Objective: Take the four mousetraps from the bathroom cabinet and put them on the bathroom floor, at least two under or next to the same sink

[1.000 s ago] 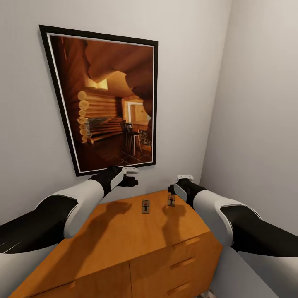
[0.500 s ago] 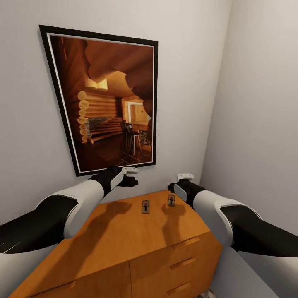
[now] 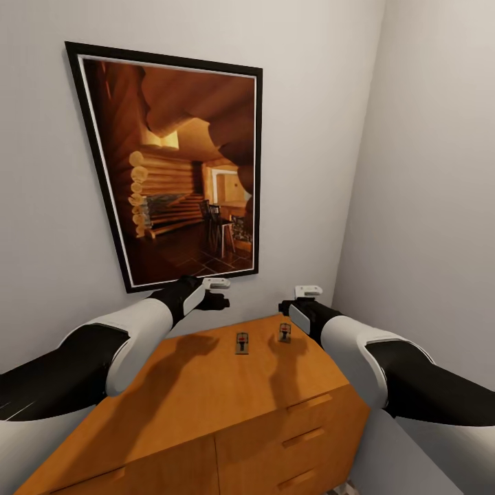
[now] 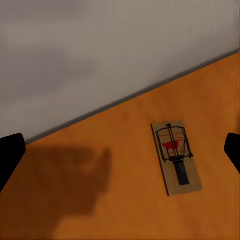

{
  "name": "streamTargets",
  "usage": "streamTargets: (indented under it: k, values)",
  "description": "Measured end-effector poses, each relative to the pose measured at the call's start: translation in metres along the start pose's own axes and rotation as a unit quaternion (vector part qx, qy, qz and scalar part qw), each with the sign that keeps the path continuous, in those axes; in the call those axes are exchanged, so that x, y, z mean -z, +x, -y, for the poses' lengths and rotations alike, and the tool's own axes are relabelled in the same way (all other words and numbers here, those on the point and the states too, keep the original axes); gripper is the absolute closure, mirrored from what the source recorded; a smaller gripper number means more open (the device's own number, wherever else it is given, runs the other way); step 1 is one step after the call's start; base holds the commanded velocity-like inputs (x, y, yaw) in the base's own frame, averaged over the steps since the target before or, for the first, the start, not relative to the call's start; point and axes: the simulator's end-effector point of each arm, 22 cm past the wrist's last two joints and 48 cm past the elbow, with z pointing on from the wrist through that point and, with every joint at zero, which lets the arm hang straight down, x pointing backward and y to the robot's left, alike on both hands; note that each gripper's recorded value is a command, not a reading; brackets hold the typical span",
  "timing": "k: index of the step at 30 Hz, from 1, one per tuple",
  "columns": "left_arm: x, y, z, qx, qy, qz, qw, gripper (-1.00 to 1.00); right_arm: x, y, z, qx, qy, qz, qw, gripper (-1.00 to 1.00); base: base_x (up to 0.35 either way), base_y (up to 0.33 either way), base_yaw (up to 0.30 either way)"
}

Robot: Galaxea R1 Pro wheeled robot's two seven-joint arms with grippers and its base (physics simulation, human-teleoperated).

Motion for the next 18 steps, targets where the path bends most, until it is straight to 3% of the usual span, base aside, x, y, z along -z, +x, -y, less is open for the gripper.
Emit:
streamTargets:
  k: [18]
  values:
    - [0.0000, -0.0001, 0.0013, 0.000, 0.003, 0.000, 1.0000, -1.00, 0.0001, 0.0024, -0.0003, 0.000, -0.001, -0.006, 1.0000, -1.00, 0.000, 0.000, 0.000]
